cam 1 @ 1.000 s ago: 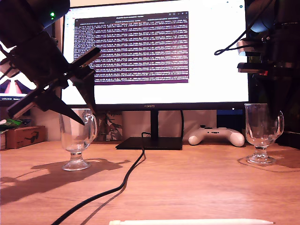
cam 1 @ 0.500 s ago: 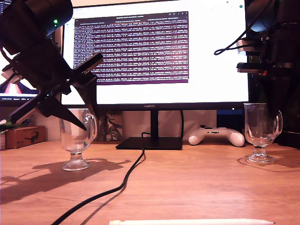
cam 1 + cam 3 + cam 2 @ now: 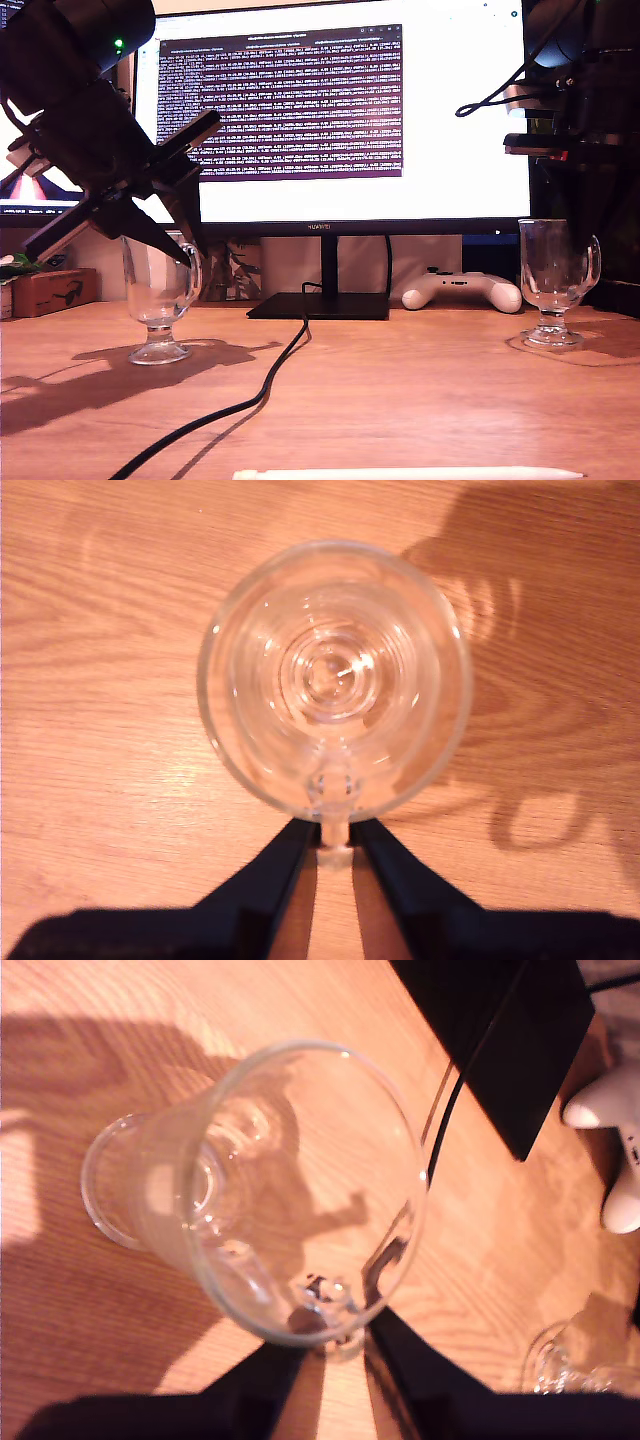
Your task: Pick the small glass cups in front of you with each of your hands, and place them behind the white pen
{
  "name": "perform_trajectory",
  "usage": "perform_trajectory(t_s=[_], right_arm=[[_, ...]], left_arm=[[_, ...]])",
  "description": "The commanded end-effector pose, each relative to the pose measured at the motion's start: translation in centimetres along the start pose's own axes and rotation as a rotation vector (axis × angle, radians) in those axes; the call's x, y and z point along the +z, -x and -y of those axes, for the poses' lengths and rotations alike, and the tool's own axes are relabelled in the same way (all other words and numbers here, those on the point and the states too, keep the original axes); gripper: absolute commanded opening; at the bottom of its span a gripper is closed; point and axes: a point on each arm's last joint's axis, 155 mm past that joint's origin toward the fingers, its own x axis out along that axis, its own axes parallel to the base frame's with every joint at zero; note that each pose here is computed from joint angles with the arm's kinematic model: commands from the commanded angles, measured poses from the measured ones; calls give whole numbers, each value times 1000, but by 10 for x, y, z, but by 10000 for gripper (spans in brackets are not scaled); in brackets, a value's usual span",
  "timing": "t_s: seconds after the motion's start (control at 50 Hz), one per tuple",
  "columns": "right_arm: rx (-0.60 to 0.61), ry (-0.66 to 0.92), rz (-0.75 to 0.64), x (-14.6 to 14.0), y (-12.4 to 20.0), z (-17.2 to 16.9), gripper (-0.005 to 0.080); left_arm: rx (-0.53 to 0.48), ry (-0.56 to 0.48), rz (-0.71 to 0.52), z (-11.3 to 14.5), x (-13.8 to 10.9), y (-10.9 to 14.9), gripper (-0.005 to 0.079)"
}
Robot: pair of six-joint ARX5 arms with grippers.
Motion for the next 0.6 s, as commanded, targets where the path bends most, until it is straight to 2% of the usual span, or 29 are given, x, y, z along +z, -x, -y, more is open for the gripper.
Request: perform_trajectory(t_s=[0.0,0.36,0.58], right_arm=[[4,3,11,2,0,-2,-11],[4,3,10,1,0,-2,-11],[4,3,10,2,0,-2,-11]], left_arm=[[29,-22,-20,-8,-4,-5,-24],[18,-102,-45,-5,-9,-3,-24],[22,-169,-17,3,0,9,-24]])
